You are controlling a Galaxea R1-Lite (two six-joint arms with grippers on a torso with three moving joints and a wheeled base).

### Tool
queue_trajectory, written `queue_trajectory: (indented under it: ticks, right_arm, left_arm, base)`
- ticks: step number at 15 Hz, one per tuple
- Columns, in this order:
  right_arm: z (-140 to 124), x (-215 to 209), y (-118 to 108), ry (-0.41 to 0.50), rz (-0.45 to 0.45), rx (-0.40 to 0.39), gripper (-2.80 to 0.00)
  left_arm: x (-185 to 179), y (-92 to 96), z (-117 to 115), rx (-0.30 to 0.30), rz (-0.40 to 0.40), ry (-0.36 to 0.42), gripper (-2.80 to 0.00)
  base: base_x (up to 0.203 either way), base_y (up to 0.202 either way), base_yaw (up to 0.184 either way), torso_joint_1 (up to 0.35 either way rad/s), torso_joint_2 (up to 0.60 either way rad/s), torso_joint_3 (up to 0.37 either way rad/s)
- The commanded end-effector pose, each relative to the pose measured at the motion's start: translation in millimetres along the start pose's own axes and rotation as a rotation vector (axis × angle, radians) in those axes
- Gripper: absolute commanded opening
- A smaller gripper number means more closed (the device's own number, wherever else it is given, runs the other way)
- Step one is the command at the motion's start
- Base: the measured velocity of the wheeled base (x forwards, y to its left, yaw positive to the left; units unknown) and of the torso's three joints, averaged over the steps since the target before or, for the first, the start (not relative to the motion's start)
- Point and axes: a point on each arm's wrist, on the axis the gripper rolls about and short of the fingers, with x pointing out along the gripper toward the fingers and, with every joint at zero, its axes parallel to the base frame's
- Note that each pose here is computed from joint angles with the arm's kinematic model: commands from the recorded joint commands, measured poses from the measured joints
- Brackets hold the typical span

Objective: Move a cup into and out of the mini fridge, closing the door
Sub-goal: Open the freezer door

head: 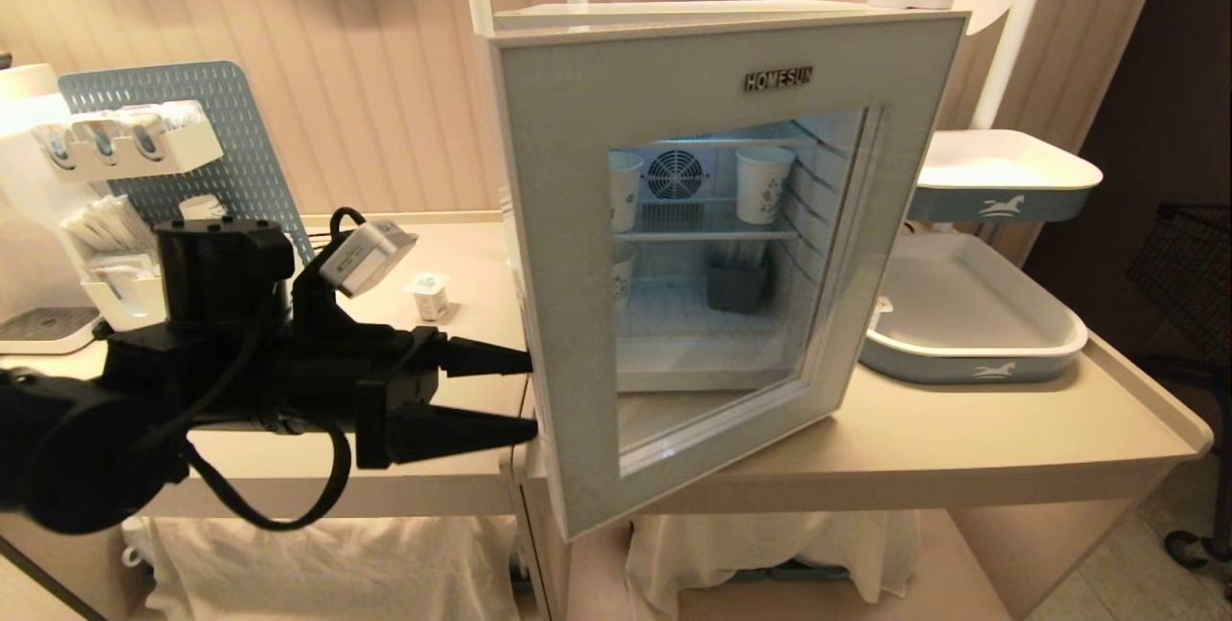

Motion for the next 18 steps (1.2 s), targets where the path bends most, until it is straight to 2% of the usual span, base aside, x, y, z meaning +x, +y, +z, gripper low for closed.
queue_trajectory:
  ticks: [1,5,9,13,16,18]
  right_arm:
    - [0,0,0,0.001,0.002,-0.001,-2.80]
    - [0,0,0,0.001,0.003,-0.001,-2.80]
    - [0,0,0,0.003,0.000,-0.001,-2.80]
    - [0,0,0,0.003,0.000,-0.001,-2.80]
    - [0,0,0,0.003,0.001,-0.001,-2.80]
    - [0,0,0,0.004,0.000,-0.001,-2.80]
  left_arm:
    - [7,-33.9,4,0.057,-0.073,0.000,0.00]
    - [30,-85.0,-6,0.091,-0.253,0.042,0.00]
    - [23,-98.9,-9,0.097,-0.241,0.040,0.00]
    - [30,-117.7,-10,0.109,-0.325,0.058,0.00]
    - [39,-121.9,-14,0.097,-0.372,0.081,0.00]
    - [40,-120.8,-14,0.093,-0.364,0.083,0.00]
  base:
    - [0.000,0.000,0.000,0.000,0.00,0.000]
    - [0.000,0.000,0.000,0.000,0.00,0.000]
    - [0.000,0.000,0.000,0.000,0.00,0.000]
    - [0.000,0.000,0.000,0.000,0.00,0.000]
    - [0.000,0.000,0.000,0.000,0.00,0.000]
    - [0.000,0.000,0.000,0.000,0.00,0.000]
